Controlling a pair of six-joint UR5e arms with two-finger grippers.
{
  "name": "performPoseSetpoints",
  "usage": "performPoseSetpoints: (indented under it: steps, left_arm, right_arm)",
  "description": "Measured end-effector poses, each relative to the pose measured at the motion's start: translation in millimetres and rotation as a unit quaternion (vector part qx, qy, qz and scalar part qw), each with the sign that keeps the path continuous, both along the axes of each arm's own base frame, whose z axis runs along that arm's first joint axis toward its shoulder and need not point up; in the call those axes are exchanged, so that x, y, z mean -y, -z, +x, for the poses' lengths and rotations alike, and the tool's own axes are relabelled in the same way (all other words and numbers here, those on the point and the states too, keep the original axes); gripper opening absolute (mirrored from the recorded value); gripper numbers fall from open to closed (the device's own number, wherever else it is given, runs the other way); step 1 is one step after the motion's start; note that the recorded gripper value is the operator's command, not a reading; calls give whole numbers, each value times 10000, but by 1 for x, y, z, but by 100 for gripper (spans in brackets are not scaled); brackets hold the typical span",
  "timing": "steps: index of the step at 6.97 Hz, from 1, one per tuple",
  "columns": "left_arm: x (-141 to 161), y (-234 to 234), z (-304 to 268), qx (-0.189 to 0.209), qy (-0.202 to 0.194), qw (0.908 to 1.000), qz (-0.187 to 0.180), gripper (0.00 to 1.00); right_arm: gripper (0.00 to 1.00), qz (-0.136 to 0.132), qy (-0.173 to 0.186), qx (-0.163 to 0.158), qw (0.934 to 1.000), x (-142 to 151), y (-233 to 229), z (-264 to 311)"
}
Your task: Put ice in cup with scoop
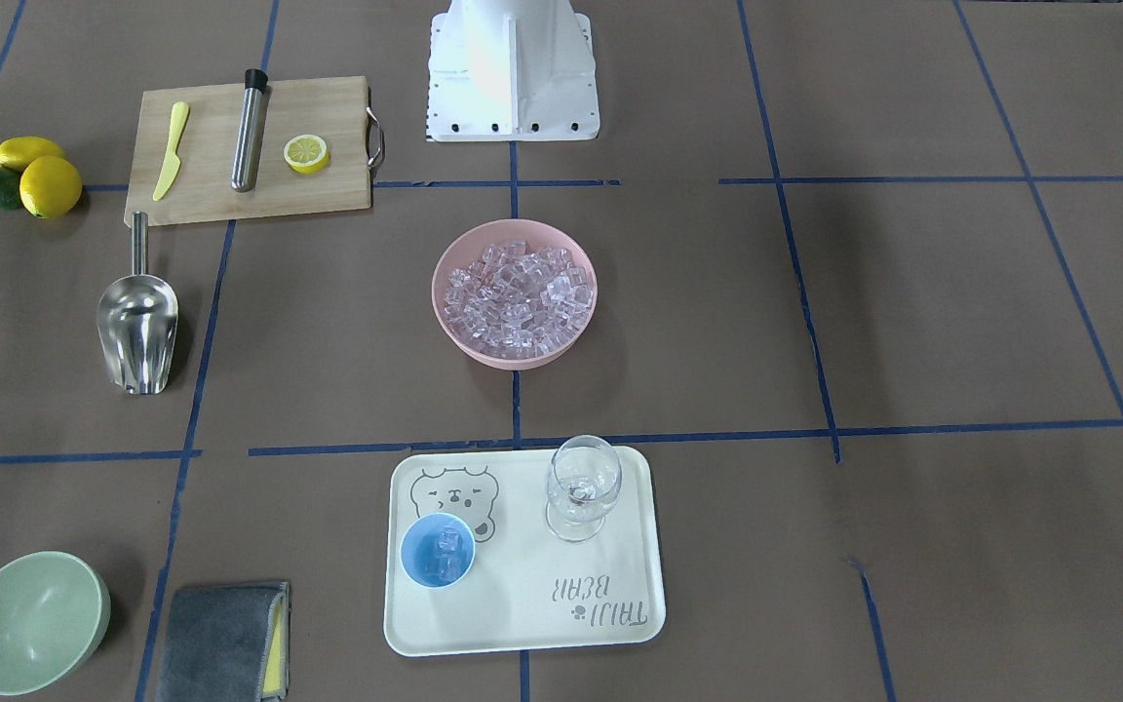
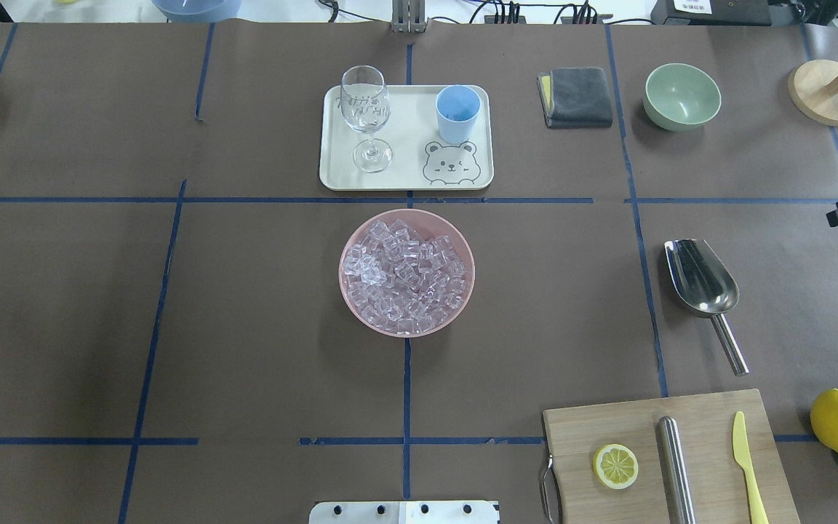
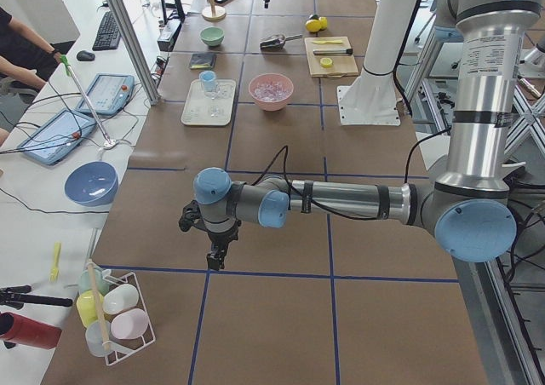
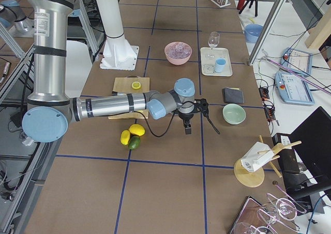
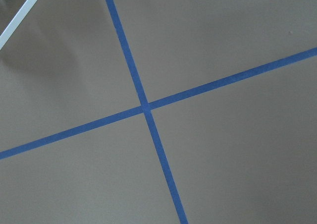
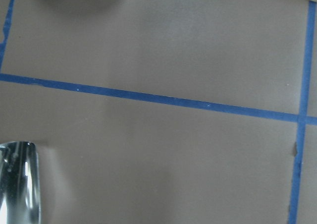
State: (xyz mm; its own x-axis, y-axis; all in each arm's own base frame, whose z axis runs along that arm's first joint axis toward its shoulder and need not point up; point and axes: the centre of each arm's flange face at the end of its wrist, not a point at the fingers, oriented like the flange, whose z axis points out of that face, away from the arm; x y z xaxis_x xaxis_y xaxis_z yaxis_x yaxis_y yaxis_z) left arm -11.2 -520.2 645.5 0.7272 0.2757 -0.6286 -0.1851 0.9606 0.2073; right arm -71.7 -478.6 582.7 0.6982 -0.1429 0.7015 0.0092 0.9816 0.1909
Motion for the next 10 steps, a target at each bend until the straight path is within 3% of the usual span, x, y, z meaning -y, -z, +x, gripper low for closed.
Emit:
performPoseSetpoints:
  steps: [3, 7, 10]
  left_arm:
    - [-6, -12, -45, 18, 92, 9989, -454, 100]
    - [-14, -16, -48, -365, 156, 9957, -836, 100]
    - [-15, -17, -48, -389, 163, 9955, -848, 100]
  right_arm:
    - [100, 16, -21, 198, 9998, -14, -49, 77]
    - [100, -244, -131, 199, 9994, -54, -93, 138]
    - [100, -748, -327, 342, 9961, -66, -58, 161]
